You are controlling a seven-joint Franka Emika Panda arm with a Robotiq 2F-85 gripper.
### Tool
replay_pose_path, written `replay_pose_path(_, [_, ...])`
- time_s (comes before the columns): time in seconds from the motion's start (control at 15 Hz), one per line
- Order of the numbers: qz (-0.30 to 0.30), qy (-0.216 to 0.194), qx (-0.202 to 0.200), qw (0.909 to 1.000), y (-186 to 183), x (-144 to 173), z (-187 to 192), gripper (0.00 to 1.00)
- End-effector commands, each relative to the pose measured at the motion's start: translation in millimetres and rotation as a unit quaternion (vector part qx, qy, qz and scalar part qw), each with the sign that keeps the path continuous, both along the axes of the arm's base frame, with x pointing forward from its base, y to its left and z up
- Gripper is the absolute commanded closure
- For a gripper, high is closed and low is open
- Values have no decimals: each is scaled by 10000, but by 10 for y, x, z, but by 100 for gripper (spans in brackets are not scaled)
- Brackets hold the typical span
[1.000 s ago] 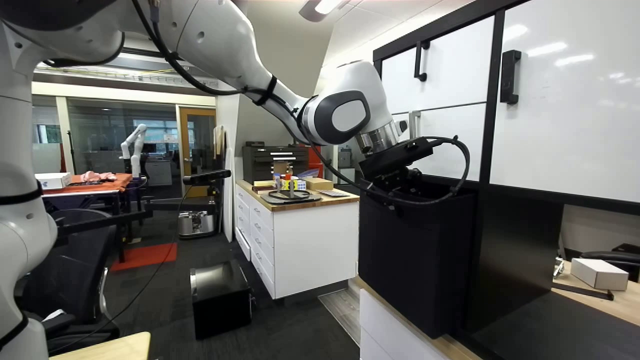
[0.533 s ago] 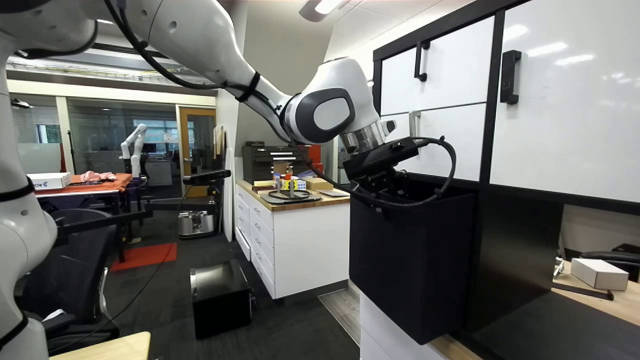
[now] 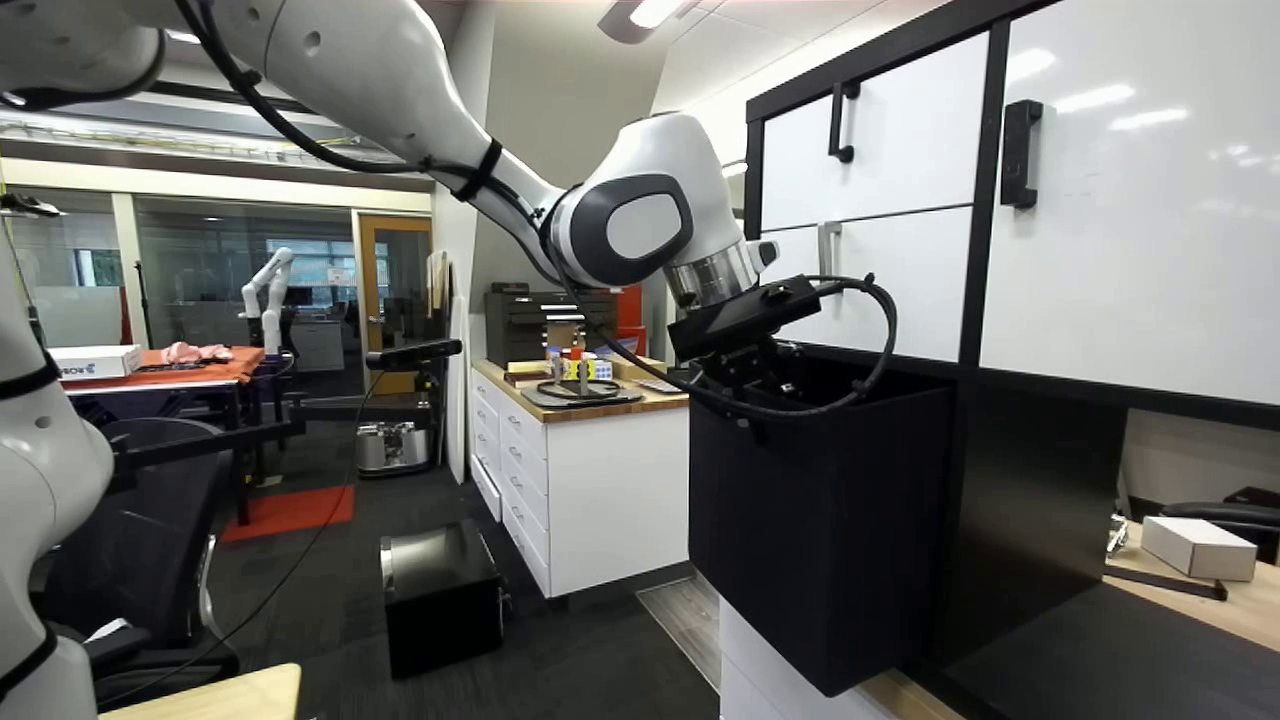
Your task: Pull the storage box under the drawers
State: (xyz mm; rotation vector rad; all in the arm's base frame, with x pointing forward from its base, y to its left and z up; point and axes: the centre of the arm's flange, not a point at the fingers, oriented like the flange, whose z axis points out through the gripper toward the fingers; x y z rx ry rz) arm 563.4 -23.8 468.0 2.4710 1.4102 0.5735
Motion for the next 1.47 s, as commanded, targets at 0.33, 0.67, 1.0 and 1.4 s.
replay_pose_path(0.33, [7, 159, 86, 9998, -36, -350, -9, 95])
replay_pose_path(0.67, [32, 192, 102, 9998, -43, -838, -190, 95])
replay_pose_path(1.0, [-52, 108, 101, 9999, -74, -1107, -271, 95])
replay_pose_path(1.4, [-102, 7, 124, 9999, -13, -973, -260, 44])
